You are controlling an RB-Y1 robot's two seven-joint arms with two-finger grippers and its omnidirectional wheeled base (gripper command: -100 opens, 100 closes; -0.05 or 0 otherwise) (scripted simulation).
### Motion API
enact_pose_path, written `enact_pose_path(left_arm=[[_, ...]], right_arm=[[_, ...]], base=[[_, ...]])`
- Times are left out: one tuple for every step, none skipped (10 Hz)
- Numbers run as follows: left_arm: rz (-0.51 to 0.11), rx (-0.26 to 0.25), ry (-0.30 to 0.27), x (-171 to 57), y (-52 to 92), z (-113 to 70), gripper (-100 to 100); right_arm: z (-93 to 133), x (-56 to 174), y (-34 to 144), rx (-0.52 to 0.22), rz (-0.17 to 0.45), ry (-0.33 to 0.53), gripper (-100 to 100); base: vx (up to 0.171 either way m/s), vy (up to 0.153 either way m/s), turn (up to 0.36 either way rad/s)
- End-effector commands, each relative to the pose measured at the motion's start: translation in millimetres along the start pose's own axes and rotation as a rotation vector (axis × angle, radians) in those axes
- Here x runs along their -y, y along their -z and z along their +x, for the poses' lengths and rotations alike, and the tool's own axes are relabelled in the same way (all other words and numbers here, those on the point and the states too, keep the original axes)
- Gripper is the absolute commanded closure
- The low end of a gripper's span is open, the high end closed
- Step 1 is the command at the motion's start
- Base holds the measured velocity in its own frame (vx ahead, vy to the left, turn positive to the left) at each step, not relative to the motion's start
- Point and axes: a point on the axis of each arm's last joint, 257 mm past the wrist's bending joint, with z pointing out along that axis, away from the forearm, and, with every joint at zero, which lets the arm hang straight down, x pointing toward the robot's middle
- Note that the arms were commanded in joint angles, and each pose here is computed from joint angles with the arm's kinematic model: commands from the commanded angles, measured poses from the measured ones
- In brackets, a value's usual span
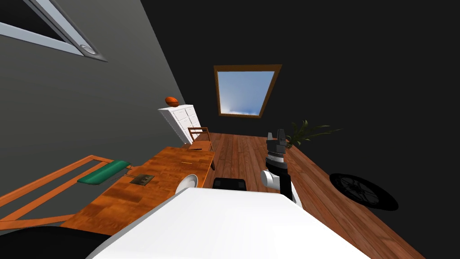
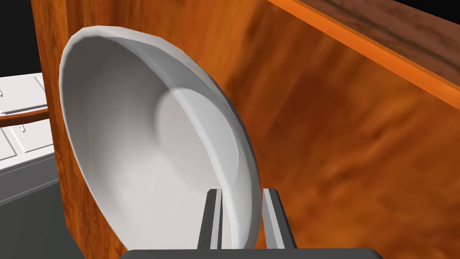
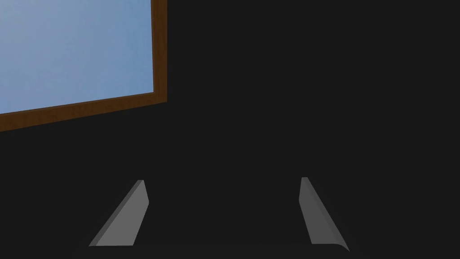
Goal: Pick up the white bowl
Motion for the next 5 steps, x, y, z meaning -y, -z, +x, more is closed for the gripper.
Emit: enact_pose_path(left_arm=[[0.001,0.002,0.004,-1.8,8.3,-8.3,100],[0.001,0.003,0.006,-3.6,14.7,-14.6,100],[0.0,0.004,0.006,-4.5,18.0,-17.6,100],[-0.001,0.004,0.005,-4.4,15.5,-15.5,100],[-0.001,0.004,0.006,-4.8,16.1,-15.8,0]], right_arm=[[0.0,0.0,0.0,0.0,0.0,0.0,0],[0.0,0.0,0.0,0.0,0.0,0.0,0],[0.0,0.0,0.0,0.0,0.0,0.0,0],[0.0,0.0,0.0,0.0,0.0,0.0,0],[0.0,0.0,0.0,0.0,0.0,0.0,0]], base=[[0.023,-0.05,-0.016],[0.029,-0.053,-0.02],[0.029,-0.046,-0.011],[0.011,-0.019,0.004],[0.0,0.0,0.0]])
